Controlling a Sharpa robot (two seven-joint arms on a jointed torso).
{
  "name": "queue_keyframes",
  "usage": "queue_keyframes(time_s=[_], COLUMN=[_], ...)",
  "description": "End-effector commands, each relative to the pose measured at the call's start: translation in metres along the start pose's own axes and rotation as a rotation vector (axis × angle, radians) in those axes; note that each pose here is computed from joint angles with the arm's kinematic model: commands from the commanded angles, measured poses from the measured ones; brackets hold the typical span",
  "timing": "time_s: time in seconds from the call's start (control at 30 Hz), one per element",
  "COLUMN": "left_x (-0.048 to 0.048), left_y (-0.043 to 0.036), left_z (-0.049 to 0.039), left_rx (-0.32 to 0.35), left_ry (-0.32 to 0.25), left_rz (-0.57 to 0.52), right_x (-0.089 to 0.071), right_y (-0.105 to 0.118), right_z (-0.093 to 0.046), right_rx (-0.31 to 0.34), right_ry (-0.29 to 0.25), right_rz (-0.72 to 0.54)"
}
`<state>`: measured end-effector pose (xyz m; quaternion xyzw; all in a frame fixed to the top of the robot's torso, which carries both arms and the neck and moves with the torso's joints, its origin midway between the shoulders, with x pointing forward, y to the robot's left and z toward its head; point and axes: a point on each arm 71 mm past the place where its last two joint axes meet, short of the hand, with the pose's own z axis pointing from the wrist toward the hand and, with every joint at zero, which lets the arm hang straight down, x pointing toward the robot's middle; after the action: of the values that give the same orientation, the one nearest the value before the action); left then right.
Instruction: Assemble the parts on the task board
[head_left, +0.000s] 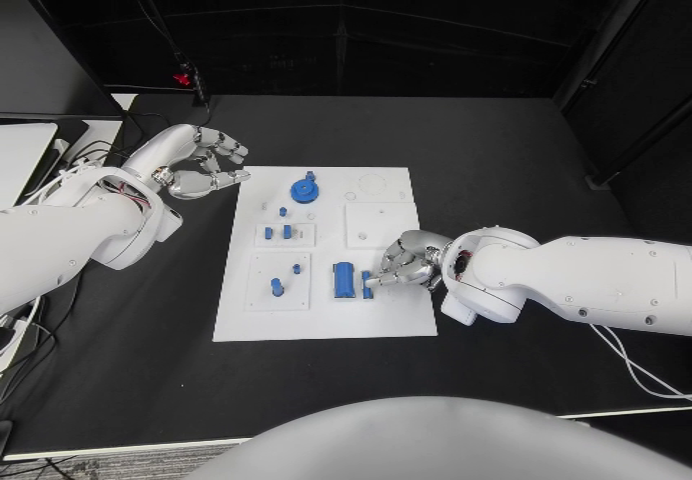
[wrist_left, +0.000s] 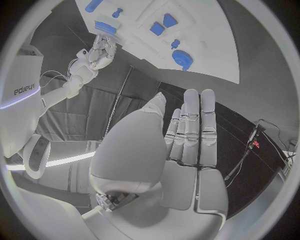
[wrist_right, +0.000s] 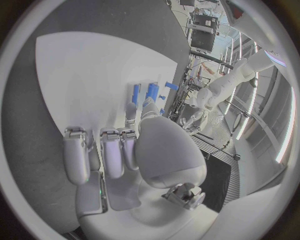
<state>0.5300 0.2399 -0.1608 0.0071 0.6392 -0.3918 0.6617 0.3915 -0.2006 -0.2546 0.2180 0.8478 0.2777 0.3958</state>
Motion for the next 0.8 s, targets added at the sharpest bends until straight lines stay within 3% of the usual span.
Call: queue_keyframes(time_s=[0.03, 0.23, 0.27, 0.37, 0.57, 0.8], left_x=[-0.002, 0.0036, 0.0072, 0.0159, 0.0329, 0.0452], left_y=[-0.0043, -0.0059, -0.0072, -0.0082, -0.0078, -0.0146], left_z=[-0.001, -0.0054, -0.0057, -0.0094, -0.0188, -0.0259], left_rx=[0.041, 0.039, 0.035, 0.01, -0.043, 0.005], left_ry=[-0.049, -0.126, -0.155, -0.223, -0.35, -0.39], left_rz=[-0.023, -0.175, -0.246, -0.406, -0.69, -0.813], right_x=[-0.023, -0.054, -0.06, -0.066, -0.067, -0.063], right_y=[0.017, 0.033, 0.035, 0.04, 0.048, 0.055], right_z=[-0.007, -0.006, -0.005, -0.003, 0.004, 0.009], right_rx=[-0.298, -0.596, -0.663, -0.755, -0.841, -0.885], right_ry=[-0.226, -0.309, -0.328, -0.355, -0.339, -0.311], right_rz=[0.165, 0.324, 0.337, 0.367, 0.478, 0.534])
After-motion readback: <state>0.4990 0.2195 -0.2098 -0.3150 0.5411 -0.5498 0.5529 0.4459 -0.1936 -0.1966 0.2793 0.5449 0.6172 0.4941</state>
